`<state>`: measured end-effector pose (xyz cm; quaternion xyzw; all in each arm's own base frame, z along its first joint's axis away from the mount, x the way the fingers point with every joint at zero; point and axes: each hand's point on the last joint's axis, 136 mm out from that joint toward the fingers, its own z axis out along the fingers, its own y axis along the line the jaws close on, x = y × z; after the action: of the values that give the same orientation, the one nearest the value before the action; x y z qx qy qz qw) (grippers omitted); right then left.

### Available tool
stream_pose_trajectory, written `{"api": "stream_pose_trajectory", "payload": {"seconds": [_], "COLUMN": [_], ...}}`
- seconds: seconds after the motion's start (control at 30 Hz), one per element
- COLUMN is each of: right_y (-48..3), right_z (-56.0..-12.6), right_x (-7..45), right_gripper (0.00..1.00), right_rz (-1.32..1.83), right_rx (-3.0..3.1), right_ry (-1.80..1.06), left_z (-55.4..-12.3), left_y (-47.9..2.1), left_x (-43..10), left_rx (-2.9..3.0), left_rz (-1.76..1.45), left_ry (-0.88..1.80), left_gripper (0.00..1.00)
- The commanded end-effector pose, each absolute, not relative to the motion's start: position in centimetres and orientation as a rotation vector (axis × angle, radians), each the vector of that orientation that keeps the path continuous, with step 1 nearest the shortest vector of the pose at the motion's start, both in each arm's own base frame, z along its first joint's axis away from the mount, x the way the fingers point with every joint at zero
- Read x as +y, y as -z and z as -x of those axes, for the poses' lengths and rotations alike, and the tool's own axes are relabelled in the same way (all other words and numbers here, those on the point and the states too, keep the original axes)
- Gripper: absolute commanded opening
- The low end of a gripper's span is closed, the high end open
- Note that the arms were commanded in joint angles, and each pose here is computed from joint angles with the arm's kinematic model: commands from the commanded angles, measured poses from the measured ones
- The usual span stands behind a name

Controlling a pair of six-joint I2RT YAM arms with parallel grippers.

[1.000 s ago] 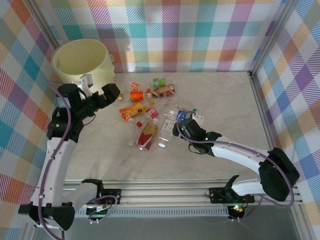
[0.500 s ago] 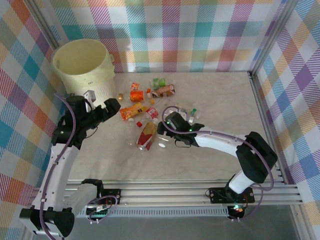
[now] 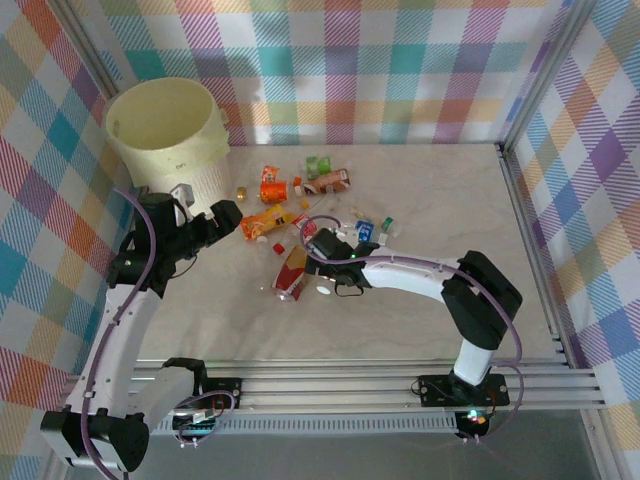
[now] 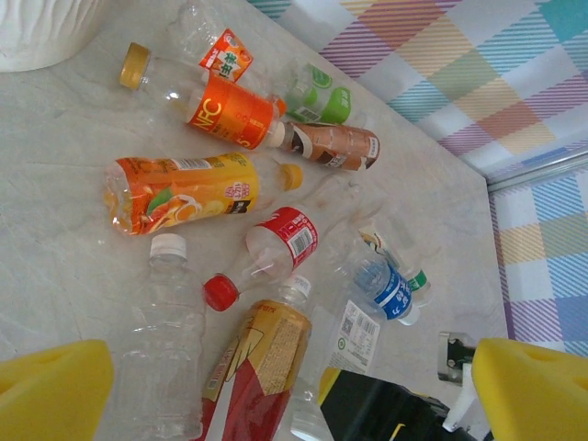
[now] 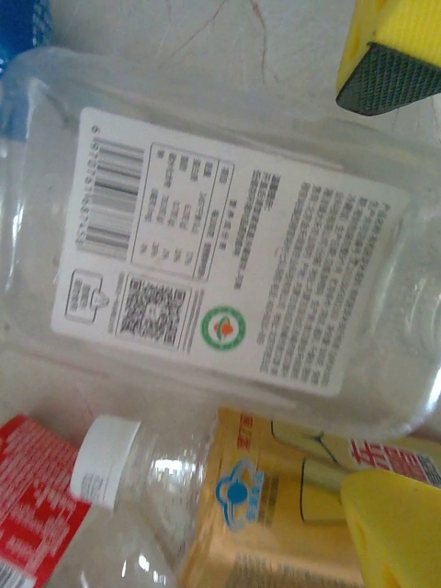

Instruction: Put the plastic bottles in the bin

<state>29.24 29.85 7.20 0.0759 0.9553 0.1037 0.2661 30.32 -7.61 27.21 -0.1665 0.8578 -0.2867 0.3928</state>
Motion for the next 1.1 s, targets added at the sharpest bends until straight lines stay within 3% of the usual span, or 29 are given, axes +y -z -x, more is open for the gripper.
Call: {"api": "stream_pose_trajectory", "payload": {"seconds": [0.0, 0.4, 0.7, 1.07], "right_y": [-6.6, -5.7, -7.2, -8.1], "right_z": [-29.0, -27.5, -25.0, -26.0], "right_x": [29.1, 27.1, 25.2, 27.6], "right_gripper": [1.0, 1.0, 1.0, 1.0], "right_rz": [-0.24, -0.182, -0.028, 0.07], "right_rx": [2.595, 2.634, 2.644, 2.587], "right_ry": [-0.203, -0.13, -0.231, -0.352], "left_z": [-30.0, -30.3, -30.7, -30.8], "left_y": [-26.3, -25.6, -25.5, -25.1], "left_x": [-7.7, -7.9, -8.0, -8.0], "left_rx": [2.204, 2.224, 2.212, 2.221], "left_rz": [0.41, 0.422, 0.439, 0.454], "left_ry": [0.715, 0.727, 0.744, 0.742], "left_gripper": [1.0, 1.0, 1.0, 1.0]}}
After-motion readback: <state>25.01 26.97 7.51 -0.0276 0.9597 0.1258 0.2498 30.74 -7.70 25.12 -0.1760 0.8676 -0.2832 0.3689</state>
